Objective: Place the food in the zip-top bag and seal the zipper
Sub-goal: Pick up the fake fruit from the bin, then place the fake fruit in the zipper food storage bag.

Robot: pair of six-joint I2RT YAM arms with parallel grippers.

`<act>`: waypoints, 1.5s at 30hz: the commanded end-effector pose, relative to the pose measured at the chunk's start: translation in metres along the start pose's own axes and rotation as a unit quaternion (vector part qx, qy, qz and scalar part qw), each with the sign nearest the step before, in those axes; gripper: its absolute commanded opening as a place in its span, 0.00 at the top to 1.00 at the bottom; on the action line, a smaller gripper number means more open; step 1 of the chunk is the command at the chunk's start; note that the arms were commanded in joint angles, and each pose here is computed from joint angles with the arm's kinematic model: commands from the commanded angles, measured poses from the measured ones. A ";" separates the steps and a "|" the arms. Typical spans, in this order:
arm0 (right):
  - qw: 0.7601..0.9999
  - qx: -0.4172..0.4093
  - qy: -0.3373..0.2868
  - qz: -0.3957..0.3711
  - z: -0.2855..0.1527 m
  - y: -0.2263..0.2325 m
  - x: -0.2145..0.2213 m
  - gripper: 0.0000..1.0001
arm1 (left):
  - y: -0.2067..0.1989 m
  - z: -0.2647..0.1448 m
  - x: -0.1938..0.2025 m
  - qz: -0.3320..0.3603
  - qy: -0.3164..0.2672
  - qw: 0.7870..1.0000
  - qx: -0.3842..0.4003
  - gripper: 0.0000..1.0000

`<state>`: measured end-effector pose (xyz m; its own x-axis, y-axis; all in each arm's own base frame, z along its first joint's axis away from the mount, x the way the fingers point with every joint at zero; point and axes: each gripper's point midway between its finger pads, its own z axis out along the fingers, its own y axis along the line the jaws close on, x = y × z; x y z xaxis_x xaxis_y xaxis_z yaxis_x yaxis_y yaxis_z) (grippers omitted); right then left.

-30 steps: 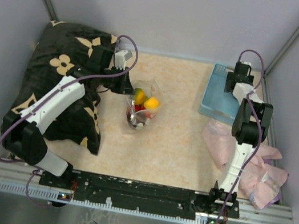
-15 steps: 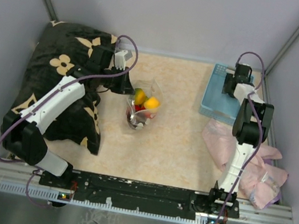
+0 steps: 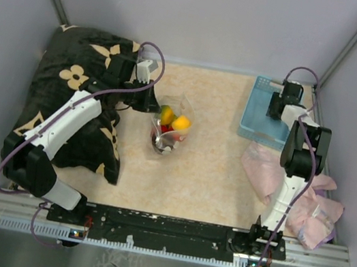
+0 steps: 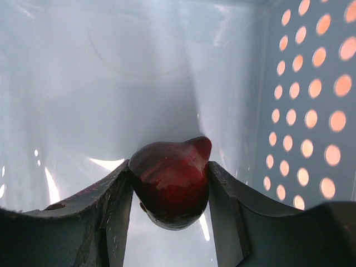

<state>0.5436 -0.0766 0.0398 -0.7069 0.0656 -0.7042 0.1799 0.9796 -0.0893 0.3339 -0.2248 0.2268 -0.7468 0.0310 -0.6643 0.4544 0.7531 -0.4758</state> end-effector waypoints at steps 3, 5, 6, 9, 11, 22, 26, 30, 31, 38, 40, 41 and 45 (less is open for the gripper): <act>0.996 -0.029 -0.071 0.035 -0.048 0.004 -0.042 0.62 | -0.002 -0.001 -0.004 0.004 -0.005 1.000 0.011 1.00; 0.996 -0.038 -0.074 0.042 -0.057 0.006 -0.041 0.62 | -0.003 -0.002 -0.004 0.005 -0.007 1.000 0.010 1.00; 0.995 -0.043 -0.078 0.046 -0.062 0.008 -0.042 0.62 | -0.003 -0.002 -0.005 0.006 -0.008 1.000 0.010 1.00; 0.993 -0.057 -0.086 0.056 -0.081 0.012 -0.041 0.62 | -0.005 -0.003 -0.005 0.006 -0.009 1.000 0.014 1.00; 0.991 -0.066 -0.094 0.064 -0.095 0.014 -0.039 0.63 | -0.005 -0.003 -0.005 0.005 -0.009 1.000 0.013 1.00; 0.975 -0.132 -0.170 0.058 -0.212 0.043 -0.050 0.63 | -0.006 -0.008 -0.009 0.011 -0.018 1.000 0.009 1.00; 0.969 -0.164 -0.182 0.035 -0.248 0.070 -0.047 0.64 | -0.006 -0.011 -0.011 0.014 -0.025 1.000 0.005 1.00; 0.958 -0.201 -0.202 0.019 -0.282 0.096 -0.043 0.63 | -0.006 -0.011 -0.012 0.014 -0.026 1.000 0.004 1.00; 0.956 -0.209 -0.206 0.013 -0.290 0.103 -0.040 0.64 | -0.006 -0.011 -0.011 0.014 -0.025 1.000 0.004 1.00; 0.932 -0.280 -0.230 -0.028 -0.343 0.152 -0.027 0.64 | -0.004 -0.010 -0.011 0.014 -0.026 1.000 0.001 1.00; 0.925 -0.299 -0.233 -0.034 -0.357 0.165 -0.024 0.63 | -0.005 -0.010 -0.011 0.014 -0.026 1.000 0.003 1.00; 0.920 -0.313 -0.233 -0.039 -0.363 0.174 -0.021 0.63 | -0.006 -0.011 -0.011 0.014 -0.027 1.000 0.003 1.00; 0.896 -0.369 -0.241 -0.061 -0.393 0.213 -0.013 0.64 | -0.006 -0.011 -0.011 0.014 -0.027 1.000 0.004 1.00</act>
<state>0.3406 0.1710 0.2782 -0.3442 0.0127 -0.9388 -0.4094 0.8978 0.1623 0.3331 -0.2240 0.2305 -0.7401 0.0280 -0.6719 0.4577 0.7530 -0.4728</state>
